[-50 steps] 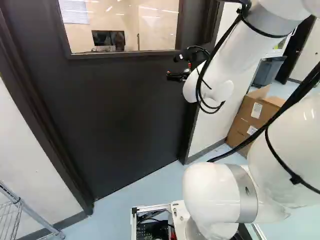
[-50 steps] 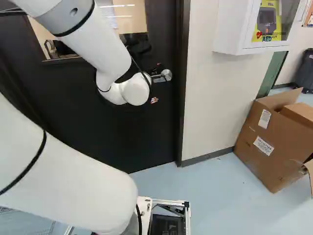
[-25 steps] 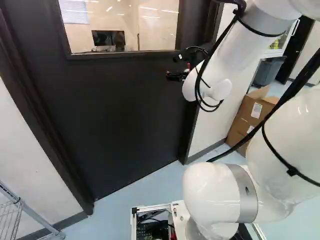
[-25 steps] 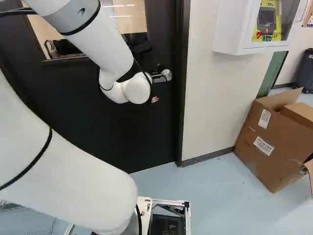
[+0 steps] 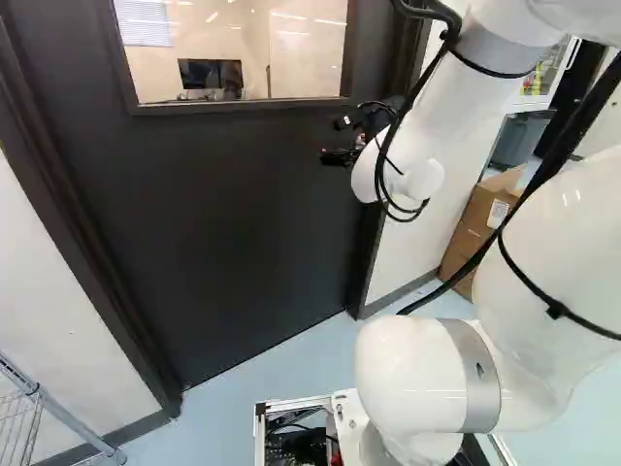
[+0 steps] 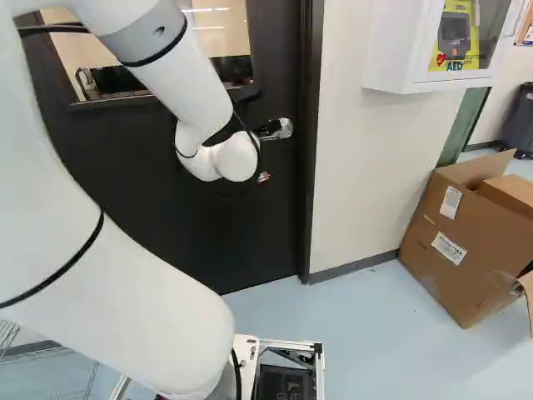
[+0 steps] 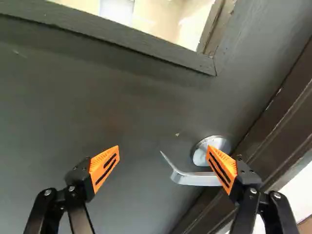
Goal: Open the door and move inside
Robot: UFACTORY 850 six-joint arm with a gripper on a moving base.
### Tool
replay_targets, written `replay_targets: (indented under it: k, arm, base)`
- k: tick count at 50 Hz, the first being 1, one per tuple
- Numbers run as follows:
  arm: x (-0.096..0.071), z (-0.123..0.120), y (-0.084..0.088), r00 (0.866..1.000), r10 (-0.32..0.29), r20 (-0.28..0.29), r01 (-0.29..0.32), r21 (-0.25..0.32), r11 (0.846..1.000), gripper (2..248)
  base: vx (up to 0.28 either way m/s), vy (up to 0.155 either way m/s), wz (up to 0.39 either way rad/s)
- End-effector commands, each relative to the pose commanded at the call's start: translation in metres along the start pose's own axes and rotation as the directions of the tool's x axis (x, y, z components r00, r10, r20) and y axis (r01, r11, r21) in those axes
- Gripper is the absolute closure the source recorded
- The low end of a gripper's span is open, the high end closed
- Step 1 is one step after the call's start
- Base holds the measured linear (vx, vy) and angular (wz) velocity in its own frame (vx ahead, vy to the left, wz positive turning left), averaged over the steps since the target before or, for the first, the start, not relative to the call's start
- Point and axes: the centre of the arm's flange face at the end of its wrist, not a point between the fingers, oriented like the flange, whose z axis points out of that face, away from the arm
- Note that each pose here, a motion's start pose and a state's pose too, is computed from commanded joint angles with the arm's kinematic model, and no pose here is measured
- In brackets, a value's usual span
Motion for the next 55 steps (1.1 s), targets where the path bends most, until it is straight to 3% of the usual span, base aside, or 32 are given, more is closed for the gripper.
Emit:
replay_targets:
  k: [55]
  arm:
    - [-0.054, 0.019, -0.009, 0.991, 0.043, 0.125, -0.048, 0.035, 0.998, 3]
  base:
    - [0.000, 0.000, 0.000]
